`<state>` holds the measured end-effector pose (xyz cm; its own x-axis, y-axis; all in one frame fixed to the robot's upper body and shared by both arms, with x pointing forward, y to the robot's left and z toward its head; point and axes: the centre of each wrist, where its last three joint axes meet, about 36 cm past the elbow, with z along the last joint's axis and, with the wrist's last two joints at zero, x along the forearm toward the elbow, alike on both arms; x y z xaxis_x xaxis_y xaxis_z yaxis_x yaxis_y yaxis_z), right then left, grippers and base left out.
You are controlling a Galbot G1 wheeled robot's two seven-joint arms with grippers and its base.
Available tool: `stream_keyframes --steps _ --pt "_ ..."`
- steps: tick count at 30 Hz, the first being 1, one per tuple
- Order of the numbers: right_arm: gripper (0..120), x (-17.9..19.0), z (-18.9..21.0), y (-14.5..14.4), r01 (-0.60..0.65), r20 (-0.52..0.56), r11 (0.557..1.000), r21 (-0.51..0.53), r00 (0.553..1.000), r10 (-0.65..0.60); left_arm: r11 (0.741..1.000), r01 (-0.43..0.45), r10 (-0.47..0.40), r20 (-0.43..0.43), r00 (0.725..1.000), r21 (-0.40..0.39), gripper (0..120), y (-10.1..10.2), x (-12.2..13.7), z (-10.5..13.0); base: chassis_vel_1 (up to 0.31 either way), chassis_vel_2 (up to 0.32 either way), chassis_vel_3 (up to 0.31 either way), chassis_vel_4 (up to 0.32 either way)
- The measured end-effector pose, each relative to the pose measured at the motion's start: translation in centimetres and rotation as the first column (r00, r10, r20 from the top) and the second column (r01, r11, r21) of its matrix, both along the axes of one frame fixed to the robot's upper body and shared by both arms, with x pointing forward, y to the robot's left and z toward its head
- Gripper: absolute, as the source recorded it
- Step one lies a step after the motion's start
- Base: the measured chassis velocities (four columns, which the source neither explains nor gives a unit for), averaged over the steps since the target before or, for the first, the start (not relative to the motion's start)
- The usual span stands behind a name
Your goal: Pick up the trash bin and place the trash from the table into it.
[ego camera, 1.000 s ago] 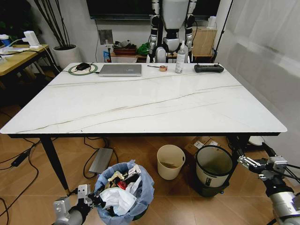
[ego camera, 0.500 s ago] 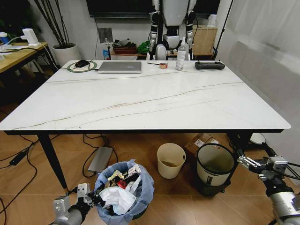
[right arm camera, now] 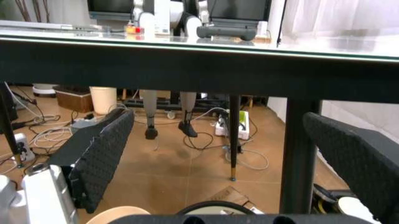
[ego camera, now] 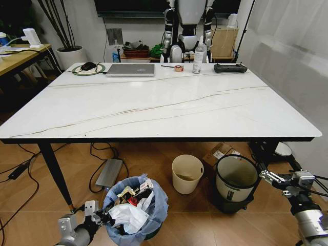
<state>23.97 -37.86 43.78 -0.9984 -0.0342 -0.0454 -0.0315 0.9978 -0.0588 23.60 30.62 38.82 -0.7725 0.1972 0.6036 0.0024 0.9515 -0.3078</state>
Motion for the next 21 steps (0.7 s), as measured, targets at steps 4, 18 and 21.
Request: stream_keyframes --steps 4,18,21 --pt "100 0.0 0.0 0.0 0.0 0.0 1.0 0.0 1.0 0.0 1.0 0.0 0.0 -0.002 1.0 0.0 0 0.02 -0.02 -0.05 0.0 0.0 0.0 0.0" --pt "100 0.0 0.0 0.0 0.0 0.0 1.0 0.0 1.0 0.0 1.0 0.002 -0.002 -0.003 1.0 0.002 0 0.02 -0.07 -0.02 0.0 0.0 0.0 0.0" --pt "100 0.0 0.0 0.0 0.0 0.0 1.0 0.0 1.0 0.0 1.0 0.002 -0.002 -0.003 1.0 0.003 0 0.04 -0.06 -0.01 0.0 0.0 0.0 0.0"
